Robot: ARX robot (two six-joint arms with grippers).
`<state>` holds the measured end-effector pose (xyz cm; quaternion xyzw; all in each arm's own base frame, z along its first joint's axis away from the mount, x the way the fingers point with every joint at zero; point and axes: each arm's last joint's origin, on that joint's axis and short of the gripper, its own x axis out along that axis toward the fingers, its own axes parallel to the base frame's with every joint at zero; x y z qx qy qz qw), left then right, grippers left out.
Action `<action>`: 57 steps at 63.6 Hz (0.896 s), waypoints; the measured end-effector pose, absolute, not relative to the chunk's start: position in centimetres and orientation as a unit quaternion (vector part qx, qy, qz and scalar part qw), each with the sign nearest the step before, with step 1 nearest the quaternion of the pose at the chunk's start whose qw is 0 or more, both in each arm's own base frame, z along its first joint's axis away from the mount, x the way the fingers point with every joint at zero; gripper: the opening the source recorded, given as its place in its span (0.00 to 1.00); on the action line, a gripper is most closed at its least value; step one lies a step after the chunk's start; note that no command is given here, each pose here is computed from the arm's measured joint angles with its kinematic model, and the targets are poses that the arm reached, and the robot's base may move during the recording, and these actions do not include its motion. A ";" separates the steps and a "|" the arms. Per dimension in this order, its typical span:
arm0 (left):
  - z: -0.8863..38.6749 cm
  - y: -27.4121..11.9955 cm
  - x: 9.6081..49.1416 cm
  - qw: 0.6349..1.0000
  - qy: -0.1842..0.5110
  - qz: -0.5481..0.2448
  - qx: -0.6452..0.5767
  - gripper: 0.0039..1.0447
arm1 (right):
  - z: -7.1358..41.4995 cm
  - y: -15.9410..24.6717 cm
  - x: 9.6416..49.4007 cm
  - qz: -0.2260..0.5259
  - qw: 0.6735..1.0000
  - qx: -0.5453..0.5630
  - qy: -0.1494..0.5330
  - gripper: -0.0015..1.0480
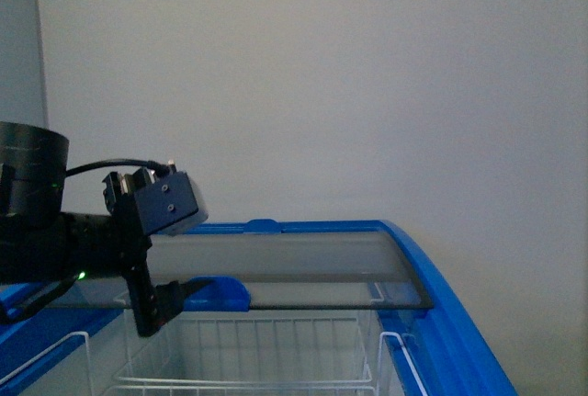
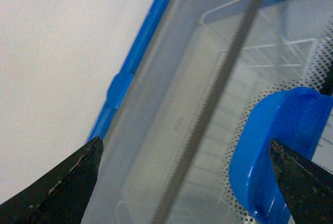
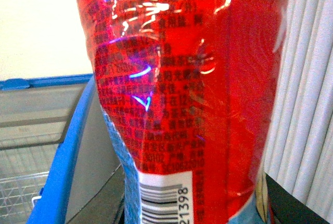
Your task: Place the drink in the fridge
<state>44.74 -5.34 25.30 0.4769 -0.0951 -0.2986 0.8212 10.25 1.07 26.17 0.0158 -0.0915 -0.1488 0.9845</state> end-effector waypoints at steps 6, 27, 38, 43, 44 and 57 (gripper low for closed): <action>26.7 -5.8 45.9 0.837 -0.107 -0.253 0.474 0.92 | 26.2 1.1 10.2 -0.148 0.985 0.016 -0.092 0.38; 29.1 -6.2 45.9 0.941 -0.077 -0.116 0.307 0.92 | 26.2 1.1 10.2 -0.149 0.985 0.016 -0.092 0.38; 30.5 -5.1 39.2 0.989 0.011 -0.105 0.103 0.92 | 26.2 1.1 10.2 -0.149 0.985 0.016 -0.092 0.38; 31.0 -4.2 33.6 0.993 0.022 -0.114 0.033 0.92 | 26.2 1.1 10.2 -0.149 0.985 0.016 -0.092 0.38; 30.8 -3.8 31.9 0.992 0.027 -0.120 0.022 0.92 | 26.2 1.1 10.2 -0.149 0.985 0.016 -0.092 0.38; 25.9 -1.2 21.9 1.000 -0.014 0.000 0.002 0.61 | 26.1 1.1 10.3 -0.142 0.986 0.009 -0.084 0.38</action>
